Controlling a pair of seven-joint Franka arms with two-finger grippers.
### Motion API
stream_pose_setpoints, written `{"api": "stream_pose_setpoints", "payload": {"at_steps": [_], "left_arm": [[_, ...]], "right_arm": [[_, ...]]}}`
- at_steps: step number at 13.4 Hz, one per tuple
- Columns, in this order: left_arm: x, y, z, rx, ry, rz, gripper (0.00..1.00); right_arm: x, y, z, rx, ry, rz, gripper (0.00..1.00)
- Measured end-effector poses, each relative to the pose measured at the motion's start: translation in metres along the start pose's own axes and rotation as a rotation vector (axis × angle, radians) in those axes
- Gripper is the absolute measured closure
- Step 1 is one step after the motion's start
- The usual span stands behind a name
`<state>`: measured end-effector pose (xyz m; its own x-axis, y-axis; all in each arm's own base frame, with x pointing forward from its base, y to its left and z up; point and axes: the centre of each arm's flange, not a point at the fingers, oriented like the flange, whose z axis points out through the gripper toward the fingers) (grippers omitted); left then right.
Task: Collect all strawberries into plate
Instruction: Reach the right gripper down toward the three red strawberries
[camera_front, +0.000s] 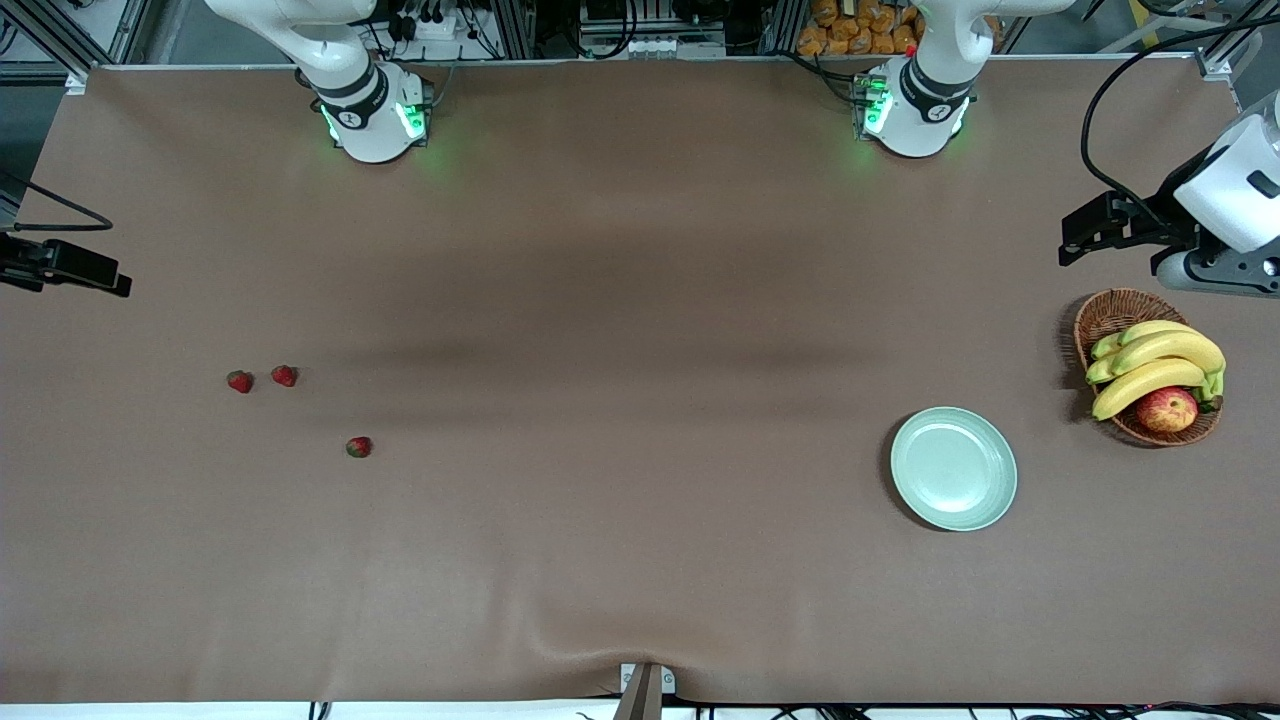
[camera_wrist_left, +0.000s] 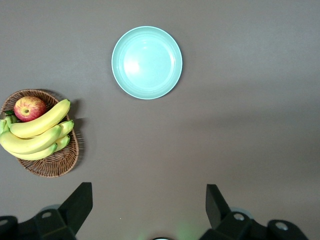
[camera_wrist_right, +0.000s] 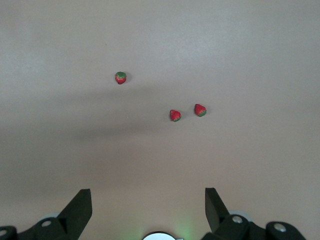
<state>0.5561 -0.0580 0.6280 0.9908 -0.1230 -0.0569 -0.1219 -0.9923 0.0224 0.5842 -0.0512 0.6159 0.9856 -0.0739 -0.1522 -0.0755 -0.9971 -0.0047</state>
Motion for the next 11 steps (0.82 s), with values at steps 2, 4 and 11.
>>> {"api": "stream_pose_setpoints", "payload": {"at_steps": [2, 4, 11], "left_arm": [[0.000, 0.000, 0.001, 0.000, -0.001, 0.000, 0.00], [0.001, -0.001, 0.001, 0.000, 0.001, -0.001, 0.00], [0.001, -0.002, 0.000, -0.007, 0.003, -0.025, 0.00]], "right_arm": [[0.000, 0.000, 0.001, 0.000, -0.001, 0.000, 0.00], [0.001, 0.000, 0.001, 0.000, -0.001, 0.000, 0.00], [0.025, 0.004, 0.026, -0.005, -0.004, 0.009, 0.00]]}}
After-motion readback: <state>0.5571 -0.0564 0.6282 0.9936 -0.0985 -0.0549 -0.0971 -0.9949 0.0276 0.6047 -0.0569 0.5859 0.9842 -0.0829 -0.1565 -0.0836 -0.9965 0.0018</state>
